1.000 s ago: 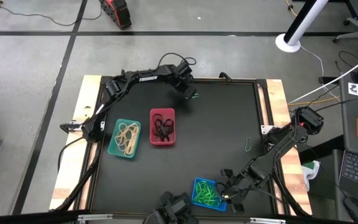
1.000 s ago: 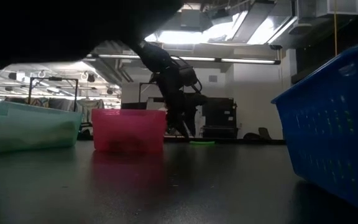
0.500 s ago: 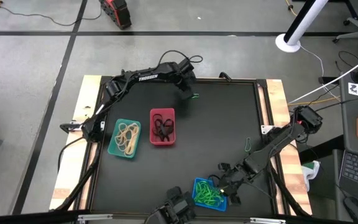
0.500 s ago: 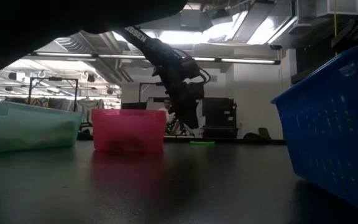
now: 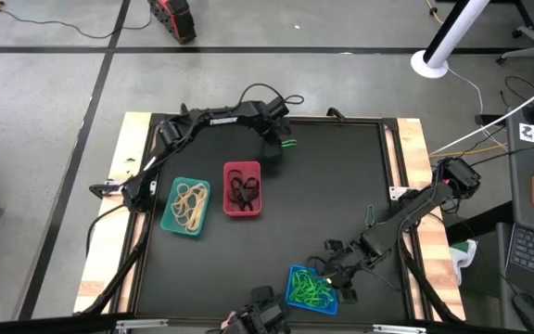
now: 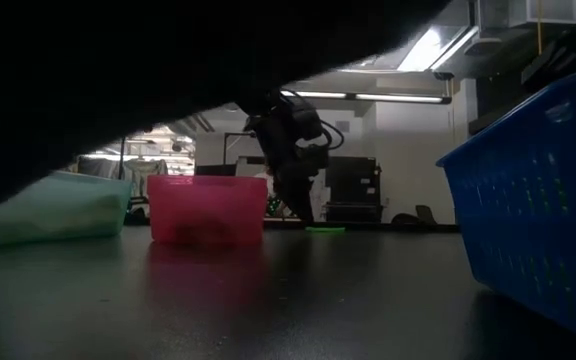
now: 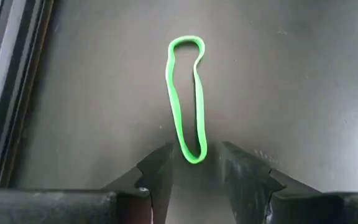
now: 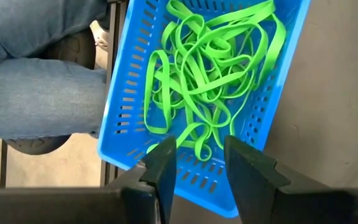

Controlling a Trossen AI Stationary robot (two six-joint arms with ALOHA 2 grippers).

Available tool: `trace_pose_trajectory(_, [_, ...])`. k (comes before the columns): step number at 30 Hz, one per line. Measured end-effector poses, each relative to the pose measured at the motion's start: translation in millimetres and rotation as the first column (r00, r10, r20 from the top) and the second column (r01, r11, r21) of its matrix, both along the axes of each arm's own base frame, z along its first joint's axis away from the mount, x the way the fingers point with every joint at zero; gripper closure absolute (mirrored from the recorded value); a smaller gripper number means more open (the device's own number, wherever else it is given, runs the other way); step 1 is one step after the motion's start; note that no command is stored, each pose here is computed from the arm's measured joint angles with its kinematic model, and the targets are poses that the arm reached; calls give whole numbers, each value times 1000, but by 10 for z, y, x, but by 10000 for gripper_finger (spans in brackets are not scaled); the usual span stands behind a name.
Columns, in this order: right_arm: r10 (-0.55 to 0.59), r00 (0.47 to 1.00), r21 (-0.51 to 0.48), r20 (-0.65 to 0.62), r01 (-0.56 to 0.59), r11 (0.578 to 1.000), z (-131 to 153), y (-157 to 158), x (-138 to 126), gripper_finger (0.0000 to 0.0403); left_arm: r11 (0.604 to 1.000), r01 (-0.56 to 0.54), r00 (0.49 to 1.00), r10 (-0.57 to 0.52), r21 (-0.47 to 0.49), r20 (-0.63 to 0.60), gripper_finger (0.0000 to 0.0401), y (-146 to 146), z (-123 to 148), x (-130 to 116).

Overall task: Sort rubber bands into baskets
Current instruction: Put the green rubber band into the blue bin

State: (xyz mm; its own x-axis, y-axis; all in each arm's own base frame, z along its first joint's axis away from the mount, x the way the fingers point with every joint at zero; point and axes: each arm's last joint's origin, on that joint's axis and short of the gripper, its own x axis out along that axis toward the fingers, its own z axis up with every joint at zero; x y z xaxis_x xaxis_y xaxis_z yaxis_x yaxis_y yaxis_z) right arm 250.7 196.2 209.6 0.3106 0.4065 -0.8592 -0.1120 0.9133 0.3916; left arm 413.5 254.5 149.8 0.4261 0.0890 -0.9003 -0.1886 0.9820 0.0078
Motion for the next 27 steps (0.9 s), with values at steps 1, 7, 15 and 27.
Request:
trace_pose_trajectory(1, [0, 1000, 0, 0, 0, 1000, 0, 0, 0, 269, 1000, 3, 1000, -3, 1, 3, 272, -4, -11, 10])
trace_pose_trajectory(7, [0, 1000, -2, -2, 0, 1000, -1, -1, -2, 269, 1000, 2, 1000, -2, 2, 9, 272, -3, -17, 16])
trace_pose_trajectory(15, [1, 1000, -5, -6, -1, 1000, -4, -4, -5, 269, 1000, -4, 1000, 4, -10, -2, 272, -10, -22, 6])
trace_pose_trajectory(27, [0, 1000, -5, -7, 0, 1000, -4, -4, -6, 269, 996, 81, 996, -79, -42, 43, 272, 54, -41, -23])
